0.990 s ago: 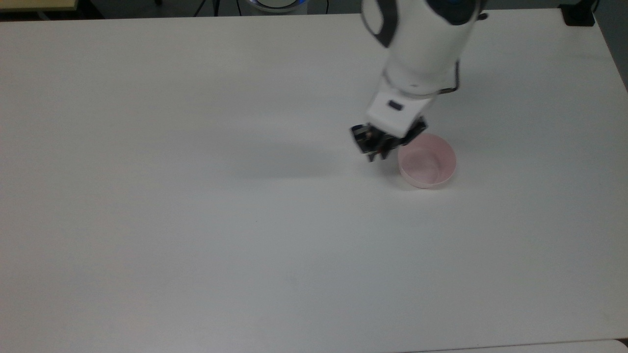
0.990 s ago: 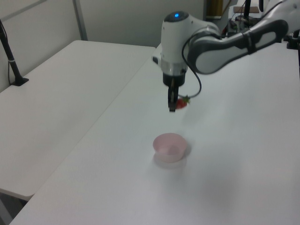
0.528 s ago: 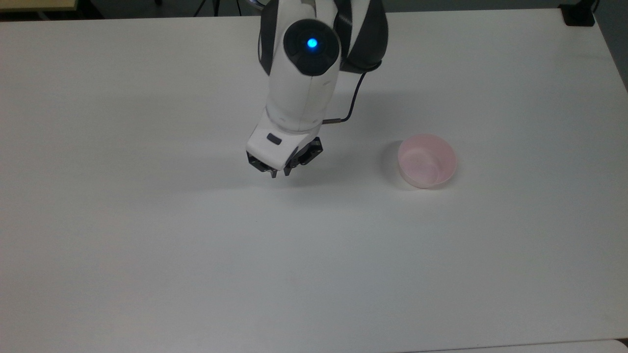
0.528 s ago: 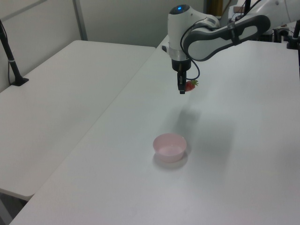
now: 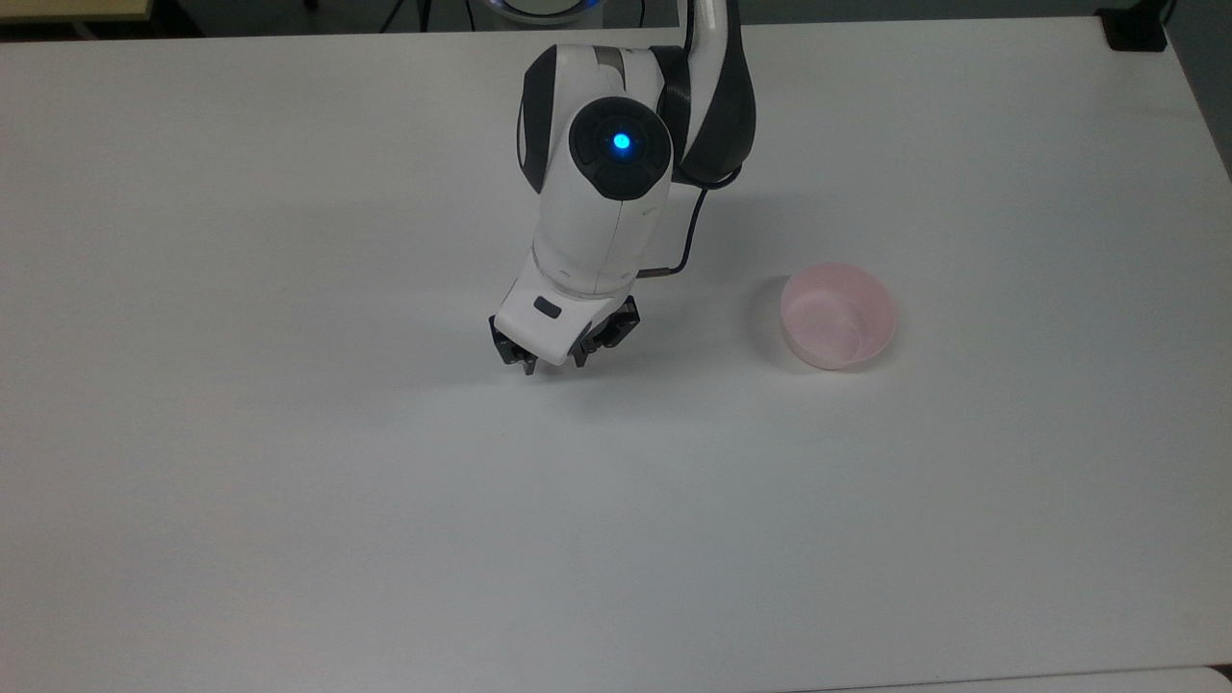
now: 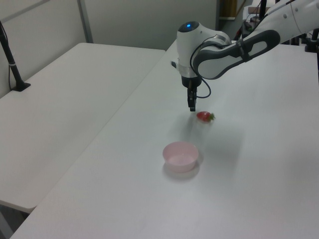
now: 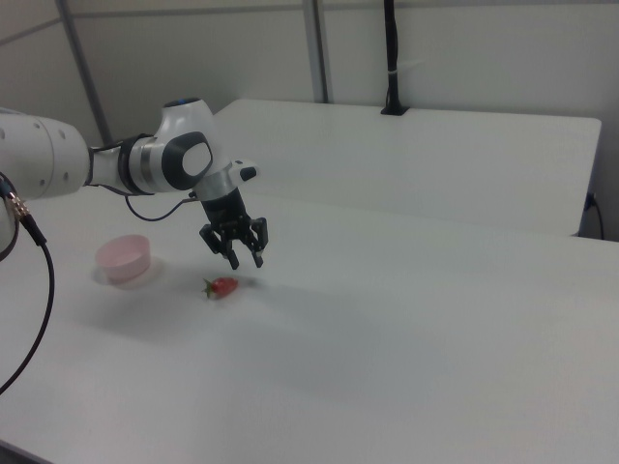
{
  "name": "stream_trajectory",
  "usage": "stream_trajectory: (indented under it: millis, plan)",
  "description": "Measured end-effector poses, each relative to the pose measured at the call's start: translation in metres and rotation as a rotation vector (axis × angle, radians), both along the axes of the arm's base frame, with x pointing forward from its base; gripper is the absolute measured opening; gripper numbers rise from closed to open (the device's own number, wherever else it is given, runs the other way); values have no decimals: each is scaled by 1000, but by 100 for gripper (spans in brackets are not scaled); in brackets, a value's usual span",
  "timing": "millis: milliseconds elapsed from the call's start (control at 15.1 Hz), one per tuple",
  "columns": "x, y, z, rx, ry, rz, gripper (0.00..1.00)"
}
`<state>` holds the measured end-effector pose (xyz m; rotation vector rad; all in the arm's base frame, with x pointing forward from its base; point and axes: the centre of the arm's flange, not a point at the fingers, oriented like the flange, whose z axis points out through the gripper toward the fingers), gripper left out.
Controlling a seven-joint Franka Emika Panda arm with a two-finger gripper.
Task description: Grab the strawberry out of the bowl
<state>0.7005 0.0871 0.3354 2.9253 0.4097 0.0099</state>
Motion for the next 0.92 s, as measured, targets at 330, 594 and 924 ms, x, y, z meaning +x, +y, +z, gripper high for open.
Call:
stream_trajectory:
  millis: [330, 594, 924]
  plan:
    - [-14, -14, 102, 51, -47, -82, 100]
    - [-99, -89, 249, 156, 23, -194, 100]
    - [-169, -130, 282, 214, 28, -243, 100]
